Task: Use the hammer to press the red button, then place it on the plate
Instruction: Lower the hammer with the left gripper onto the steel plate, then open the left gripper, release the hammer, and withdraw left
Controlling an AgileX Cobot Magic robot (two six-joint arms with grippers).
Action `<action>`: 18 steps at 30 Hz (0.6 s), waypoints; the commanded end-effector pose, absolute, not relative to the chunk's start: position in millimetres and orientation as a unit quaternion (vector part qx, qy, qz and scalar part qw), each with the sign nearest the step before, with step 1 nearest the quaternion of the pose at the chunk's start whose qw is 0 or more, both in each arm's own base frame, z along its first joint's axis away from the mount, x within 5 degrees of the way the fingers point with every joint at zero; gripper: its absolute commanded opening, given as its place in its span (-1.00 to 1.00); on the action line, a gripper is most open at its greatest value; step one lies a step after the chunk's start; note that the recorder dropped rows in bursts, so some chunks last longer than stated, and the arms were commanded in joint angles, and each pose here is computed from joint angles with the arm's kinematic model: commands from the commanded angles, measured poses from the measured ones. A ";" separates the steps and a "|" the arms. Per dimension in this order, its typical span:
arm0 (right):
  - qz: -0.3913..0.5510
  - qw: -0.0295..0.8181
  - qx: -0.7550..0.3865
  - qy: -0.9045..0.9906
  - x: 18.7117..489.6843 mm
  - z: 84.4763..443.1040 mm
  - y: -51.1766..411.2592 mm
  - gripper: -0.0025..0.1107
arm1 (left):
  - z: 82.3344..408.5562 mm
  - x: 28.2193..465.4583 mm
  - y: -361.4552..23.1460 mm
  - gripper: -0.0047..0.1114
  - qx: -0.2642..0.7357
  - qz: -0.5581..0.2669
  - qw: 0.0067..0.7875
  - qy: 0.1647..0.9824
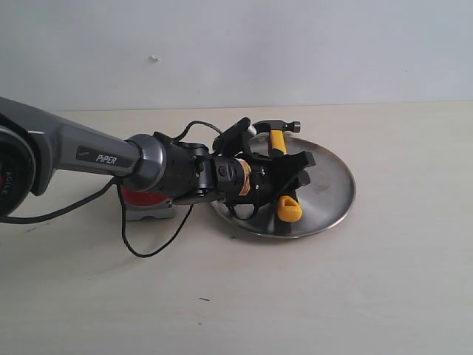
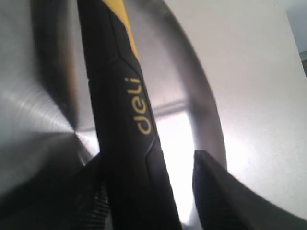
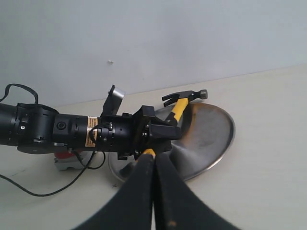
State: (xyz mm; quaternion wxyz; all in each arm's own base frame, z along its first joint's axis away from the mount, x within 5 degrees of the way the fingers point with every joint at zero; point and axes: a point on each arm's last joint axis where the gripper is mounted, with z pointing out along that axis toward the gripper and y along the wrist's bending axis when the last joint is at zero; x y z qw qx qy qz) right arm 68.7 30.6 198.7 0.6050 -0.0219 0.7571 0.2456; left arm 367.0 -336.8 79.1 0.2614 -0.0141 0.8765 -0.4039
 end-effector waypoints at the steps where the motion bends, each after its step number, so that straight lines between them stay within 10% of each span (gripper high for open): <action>1: 0.241 0.609 -0.025 0.755 68.2 197.9 30.0 -0.96 | 87.6 369.0 -338.0 -0.05 -0.008 -0.415 0.268 0.870; 18: 0.241 0.609 -0.025 0.755 68.2 197.9 30.0 -0.96 | 97.2 379.7 -314.2 -0.06 0.012 -0.420 0.219 0.881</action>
